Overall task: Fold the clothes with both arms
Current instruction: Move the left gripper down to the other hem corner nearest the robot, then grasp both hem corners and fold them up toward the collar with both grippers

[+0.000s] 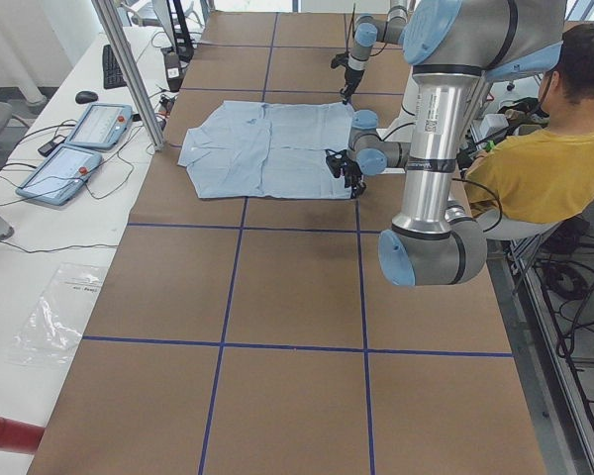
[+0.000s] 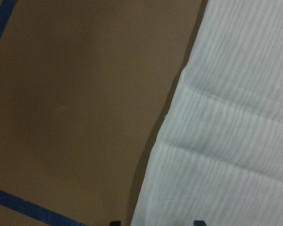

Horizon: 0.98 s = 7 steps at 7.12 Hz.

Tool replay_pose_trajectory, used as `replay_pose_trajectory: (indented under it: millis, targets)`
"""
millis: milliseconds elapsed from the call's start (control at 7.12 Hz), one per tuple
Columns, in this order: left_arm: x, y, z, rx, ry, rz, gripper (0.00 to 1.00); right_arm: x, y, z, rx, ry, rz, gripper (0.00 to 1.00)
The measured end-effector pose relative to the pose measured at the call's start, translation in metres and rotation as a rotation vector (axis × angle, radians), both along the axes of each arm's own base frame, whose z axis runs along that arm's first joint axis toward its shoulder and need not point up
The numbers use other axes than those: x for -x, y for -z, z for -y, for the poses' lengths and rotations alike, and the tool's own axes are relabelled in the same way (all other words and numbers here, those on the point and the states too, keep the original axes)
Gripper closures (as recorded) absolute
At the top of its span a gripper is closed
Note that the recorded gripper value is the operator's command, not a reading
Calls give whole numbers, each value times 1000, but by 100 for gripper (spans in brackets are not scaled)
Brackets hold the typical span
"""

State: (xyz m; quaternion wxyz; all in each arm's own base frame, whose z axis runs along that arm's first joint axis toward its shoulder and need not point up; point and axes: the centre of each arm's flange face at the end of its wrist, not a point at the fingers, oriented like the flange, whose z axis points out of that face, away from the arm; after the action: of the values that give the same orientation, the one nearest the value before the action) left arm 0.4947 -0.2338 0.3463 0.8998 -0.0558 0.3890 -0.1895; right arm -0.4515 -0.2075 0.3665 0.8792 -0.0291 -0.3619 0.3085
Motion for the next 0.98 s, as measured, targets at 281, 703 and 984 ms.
replay_pose_trajectory:
  millis: [281,703,984]
  targets:
    - [-1,-1,-3,19,11,2,100,0,0,0,0,1,0,100]
    - [0,-2,-8,38,14,7,100,0,1,0,0,-1,1,100]
    - [12,18,-10,35,13,-26,100,-11,9,7,-3,-18,18,100]
